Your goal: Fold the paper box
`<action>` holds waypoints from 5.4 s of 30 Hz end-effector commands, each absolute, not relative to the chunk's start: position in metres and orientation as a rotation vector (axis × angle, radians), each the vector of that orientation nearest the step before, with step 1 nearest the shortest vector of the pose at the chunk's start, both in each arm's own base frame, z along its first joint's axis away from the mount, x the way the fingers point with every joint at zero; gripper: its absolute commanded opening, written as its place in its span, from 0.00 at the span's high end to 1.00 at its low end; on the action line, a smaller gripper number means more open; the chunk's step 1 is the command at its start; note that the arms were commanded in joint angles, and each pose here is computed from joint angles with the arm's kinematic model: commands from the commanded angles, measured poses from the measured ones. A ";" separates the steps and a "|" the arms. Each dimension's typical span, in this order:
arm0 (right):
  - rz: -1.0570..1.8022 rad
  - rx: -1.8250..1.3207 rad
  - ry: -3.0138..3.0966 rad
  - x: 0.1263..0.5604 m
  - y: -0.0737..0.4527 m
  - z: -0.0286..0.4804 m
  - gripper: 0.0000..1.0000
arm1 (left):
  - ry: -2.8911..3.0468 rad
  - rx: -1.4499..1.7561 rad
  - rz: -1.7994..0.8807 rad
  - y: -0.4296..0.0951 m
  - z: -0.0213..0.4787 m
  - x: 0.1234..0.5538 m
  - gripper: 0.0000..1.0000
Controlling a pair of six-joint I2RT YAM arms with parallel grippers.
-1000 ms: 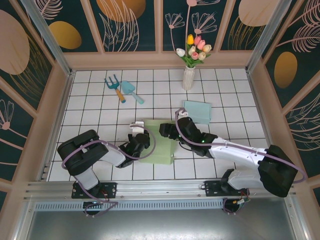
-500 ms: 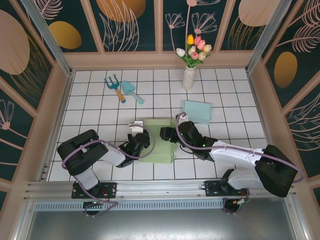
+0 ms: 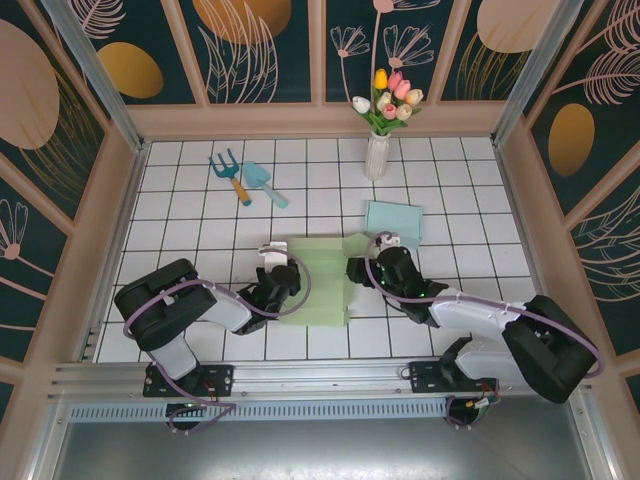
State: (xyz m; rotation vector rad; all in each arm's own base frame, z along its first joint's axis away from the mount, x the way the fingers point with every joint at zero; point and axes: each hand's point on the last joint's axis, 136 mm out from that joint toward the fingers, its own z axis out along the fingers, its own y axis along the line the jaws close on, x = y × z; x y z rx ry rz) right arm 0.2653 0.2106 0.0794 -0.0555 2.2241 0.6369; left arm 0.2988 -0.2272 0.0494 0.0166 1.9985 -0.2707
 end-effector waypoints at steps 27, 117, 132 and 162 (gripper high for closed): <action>1.031 -0.232 2.185 0.244 0.288 0.100 0.32 | 2.048 0.027 -0.291 -0.235 0.035 0.296 1.00; 0.219 -1.464 1.575 0.253 0.226 0.090 0.40 | 1.933 0.310 -0.205 -0.244 0.052 0.297 1.00; 0.311 -1.392 1.593 0.245 0.251 0.088 0.53 | 1.940 0.260 -0.184 -0.237 0.054 0.299 1.00; 0.391 -0.807 1.781 0.261 0.287 0.120 0.60 | 2.027 -0.065 -0.477 -0.246 0.076 0.292 1.00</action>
